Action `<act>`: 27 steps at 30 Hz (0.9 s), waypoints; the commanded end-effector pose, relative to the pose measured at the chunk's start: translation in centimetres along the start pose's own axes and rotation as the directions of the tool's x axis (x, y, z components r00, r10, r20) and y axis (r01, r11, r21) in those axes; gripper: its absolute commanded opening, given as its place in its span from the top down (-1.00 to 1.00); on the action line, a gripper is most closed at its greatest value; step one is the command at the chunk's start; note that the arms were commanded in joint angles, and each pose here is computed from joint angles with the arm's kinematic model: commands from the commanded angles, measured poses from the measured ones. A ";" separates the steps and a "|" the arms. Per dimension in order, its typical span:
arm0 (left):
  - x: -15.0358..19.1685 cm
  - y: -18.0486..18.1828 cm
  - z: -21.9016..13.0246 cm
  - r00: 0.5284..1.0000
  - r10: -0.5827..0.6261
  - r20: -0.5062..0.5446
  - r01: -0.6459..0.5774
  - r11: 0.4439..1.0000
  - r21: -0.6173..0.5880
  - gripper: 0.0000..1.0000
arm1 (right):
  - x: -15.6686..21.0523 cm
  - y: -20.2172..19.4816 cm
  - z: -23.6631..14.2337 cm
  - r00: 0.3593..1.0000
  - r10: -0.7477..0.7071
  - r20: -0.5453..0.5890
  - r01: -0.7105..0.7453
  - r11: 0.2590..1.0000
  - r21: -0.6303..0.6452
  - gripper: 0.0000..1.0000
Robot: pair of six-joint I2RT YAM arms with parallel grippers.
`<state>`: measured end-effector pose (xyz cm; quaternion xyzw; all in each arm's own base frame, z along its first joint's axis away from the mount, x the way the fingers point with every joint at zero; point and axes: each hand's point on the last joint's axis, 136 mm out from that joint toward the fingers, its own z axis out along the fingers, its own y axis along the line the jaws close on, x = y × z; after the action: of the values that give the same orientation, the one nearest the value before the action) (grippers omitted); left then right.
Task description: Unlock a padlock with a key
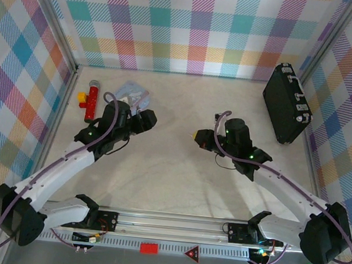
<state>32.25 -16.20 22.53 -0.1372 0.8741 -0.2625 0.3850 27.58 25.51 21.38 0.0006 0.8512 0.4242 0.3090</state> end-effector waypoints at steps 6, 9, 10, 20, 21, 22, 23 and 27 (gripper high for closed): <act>-0.1 5.9 5.7 0.972 0.191 -0.134 -0.225 0.916 -0.331 -0.68 | 0.1 0.0 -1.7 0.997 -0.079 0.025 0.078 0.997 0.013 1.00; 0.0 7.1 8.7 0.971 0.177 -0.158 -0.223 0.908 -0.354 -0.54 | 0.5 -0.2 -1.9 0.996 -0.083 0.025 0.083 0.997 0.008 1.00; -0.1 7.6 9.6 0.973 0.171 -0.158 -0.219 0.903 -0.369 -0.53 | 0.6 -0.2 -2.0 0.996 -0.085 0.026 0.085 0.996 0.005 1.00; -1.5 11.2 16.1 0.991 0.098 -0.096 -0.130 0.887 -0.443 -0.48 | 1.6 -1.1 -2.6 0.993 -0.120 0.021 0.120 0.993 0.014 1.00; -1.5 11.2 16.5 0.991 0.098 -0.086 -0.127 0.885 -0.449 -0.47 | 1.7 -1.1 -2.6 0.992 -0.122 0.019 0.122 0.992 0.013 1.00; -1.9 11.7 17.0 0.993 0.093 -0.070 -0.115 0.880 -0.462 -0.47 | 1.8 -1.1 -2.6 0.992 -0.127 0.016 0.127 0.992 0.012 1.00; -2.1 11.9 17.4 0.995 0.088 -0.056 -0.104 0.878 -0.467 -0.46 | 1.8 -1.2 -2.6 0.991 -0.129 0.014 0.129 0.992 0.012 1.00; -2.9 13.1 18.7 0.998 0.067 -0.022 -0.069 0.870 -0.488 -0.42 | 2.1 -1.4 -2.4 0.991 -0.136 0.005 0.136 0.991 0.017 1.00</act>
<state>45.44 -11.90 5.49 -0.1687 0.9341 -0.0238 0.3137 25.28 23.53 20.65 -0.0403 0.8517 0.4008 0.3352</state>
